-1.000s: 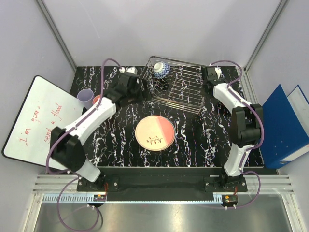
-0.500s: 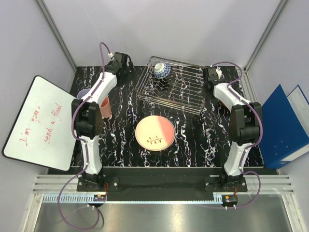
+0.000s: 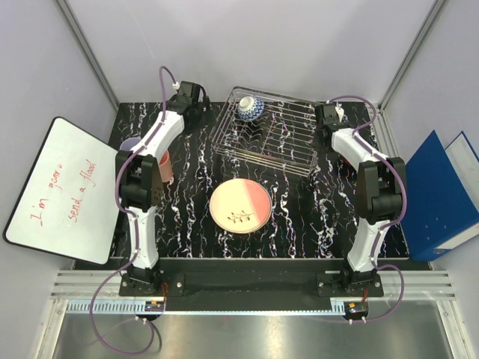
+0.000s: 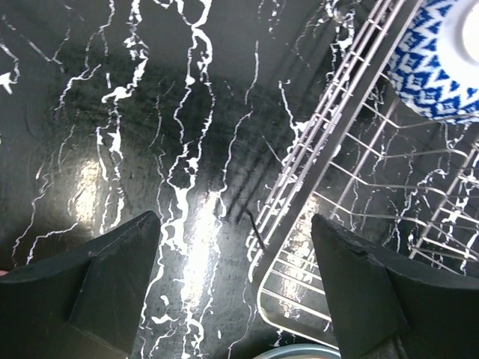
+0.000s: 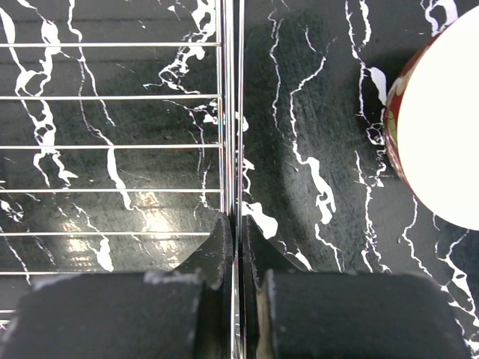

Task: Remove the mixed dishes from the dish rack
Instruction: Adjust the dish rack at the center of the board.

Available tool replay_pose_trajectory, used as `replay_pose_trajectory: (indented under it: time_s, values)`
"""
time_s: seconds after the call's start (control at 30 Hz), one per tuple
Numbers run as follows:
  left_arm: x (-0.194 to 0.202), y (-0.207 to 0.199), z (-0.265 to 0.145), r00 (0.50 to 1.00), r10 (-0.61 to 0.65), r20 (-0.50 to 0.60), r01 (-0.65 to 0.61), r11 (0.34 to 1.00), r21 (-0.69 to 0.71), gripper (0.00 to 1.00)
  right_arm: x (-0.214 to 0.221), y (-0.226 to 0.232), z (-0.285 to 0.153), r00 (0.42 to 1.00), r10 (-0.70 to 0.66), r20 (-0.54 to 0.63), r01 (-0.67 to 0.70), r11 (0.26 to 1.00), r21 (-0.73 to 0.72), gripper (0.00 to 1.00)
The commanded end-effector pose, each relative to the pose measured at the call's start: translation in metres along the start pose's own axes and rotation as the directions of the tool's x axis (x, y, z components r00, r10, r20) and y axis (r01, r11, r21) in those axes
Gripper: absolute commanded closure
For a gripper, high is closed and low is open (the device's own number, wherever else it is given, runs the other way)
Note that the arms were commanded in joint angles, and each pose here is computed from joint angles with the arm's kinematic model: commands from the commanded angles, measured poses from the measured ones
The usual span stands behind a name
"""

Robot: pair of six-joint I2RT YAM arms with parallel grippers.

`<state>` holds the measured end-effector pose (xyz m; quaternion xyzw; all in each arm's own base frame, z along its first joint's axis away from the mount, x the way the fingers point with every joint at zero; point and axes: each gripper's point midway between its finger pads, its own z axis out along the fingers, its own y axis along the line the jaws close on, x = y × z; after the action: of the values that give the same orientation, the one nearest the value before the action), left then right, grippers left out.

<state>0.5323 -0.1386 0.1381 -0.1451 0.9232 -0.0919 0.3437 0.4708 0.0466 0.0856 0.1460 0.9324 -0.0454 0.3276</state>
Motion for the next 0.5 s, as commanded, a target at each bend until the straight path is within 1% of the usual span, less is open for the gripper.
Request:
replay_pose_trajectory:
  time_s: [0.0,0.1,0.2,0.33,0.37,0.47]
  values:
    - [-0.021,-0.03,-0.021,0.998,0.024,0.066,-0.032,0.993,0.111,0.16,0.009,-0.007,0.012,0.999,-0.03,-0.014,0.03,0.999,0.041,1.0]
    - [-0.004,-0.037,-0.009,0.998,0.056,0.026,-0.058,0.99,0.128,0.18,0.012,-0.007,0.013,0.999,-0.033,-0.018,0.034,0.999,0.04,1.0]
    - [0.012,-0.039,-0.001,0.997,0.074,-0.008,-0.073,0.99,0.123,0.22,0.011,-0.007,0.013,0.999,-0.03,-0.017,0.031,0.999,0.04,1.0]
    - [0.023,-0.034,0.007,0.996,0.085,-0.029,-0.082,0.991,0.109,0.32,0.011,-0.007,0.013,1.0,-0.028,-0.015,0.028,0.999,0.038,1.0]
    - [0.028,-0.032,0.01,0.996,0.085,-0.04,-0.081,0.992,0.1,0.37,0.011,-0.006,0.013,1.0,-0.027,-0.014,0.028,0.999,0.035,1.0]
    - [0.033,-0.021,0.016,0.996,0.083,-0.044,-0.081,0.995,0.06,0.41,0.013,-0.006,0.013,1.0,-0.024,-0.019,0.024,0.999,0.03,1.0]
